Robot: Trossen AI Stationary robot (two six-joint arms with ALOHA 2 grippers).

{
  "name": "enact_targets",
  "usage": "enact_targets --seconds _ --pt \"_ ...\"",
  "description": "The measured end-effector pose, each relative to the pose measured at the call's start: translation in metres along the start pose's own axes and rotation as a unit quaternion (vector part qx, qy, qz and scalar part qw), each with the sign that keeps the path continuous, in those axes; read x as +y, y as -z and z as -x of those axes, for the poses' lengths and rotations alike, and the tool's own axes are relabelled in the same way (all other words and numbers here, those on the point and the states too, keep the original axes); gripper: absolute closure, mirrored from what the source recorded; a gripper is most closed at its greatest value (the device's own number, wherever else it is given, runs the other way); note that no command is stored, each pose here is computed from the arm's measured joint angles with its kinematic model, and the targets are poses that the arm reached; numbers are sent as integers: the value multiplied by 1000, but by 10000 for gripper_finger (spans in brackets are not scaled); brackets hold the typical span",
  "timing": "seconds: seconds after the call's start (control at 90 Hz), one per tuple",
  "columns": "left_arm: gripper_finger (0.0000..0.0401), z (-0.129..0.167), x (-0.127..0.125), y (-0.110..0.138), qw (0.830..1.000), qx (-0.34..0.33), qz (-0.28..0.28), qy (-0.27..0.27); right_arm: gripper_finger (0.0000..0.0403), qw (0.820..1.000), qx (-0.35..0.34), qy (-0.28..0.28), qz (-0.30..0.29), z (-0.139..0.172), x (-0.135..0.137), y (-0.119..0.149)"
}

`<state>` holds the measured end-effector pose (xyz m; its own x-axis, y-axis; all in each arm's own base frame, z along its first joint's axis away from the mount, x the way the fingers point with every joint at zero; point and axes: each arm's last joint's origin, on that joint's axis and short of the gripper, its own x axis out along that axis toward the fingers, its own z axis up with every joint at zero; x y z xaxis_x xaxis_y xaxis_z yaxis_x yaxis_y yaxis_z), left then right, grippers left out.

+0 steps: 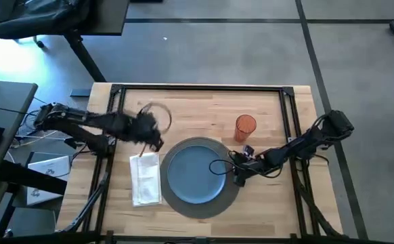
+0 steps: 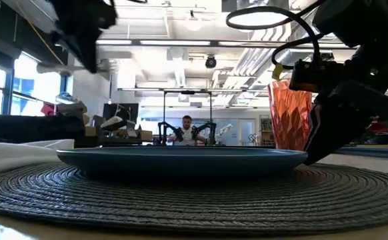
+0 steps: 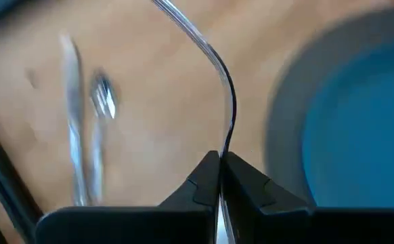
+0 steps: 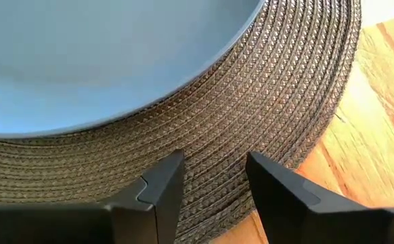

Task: Set table place
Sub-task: Put the silver fork on the white table napkin

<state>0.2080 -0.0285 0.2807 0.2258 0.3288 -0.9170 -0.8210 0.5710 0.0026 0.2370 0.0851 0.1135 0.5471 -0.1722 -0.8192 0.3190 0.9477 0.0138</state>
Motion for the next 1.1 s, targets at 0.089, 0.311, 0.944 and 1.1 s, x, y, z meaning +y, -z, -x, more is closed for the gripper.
enact_targets --seconds 0.089,0.311,0.944,1.1 --pt "401 0 -13 27 998 56 24 -16 254 1000 0 0 0 0 0 0" --pt "401 -15 -46 84 980 156 81 -94 254 1000 0 0 13 0 0 0" --pt "401 -80 -88 122 948 171 185 -195 254 999 0 -3 48 2 3 3" --pt "401 -85 -90 117 947 160 201 -191 254 998 -2 -6 56 4 7 5"
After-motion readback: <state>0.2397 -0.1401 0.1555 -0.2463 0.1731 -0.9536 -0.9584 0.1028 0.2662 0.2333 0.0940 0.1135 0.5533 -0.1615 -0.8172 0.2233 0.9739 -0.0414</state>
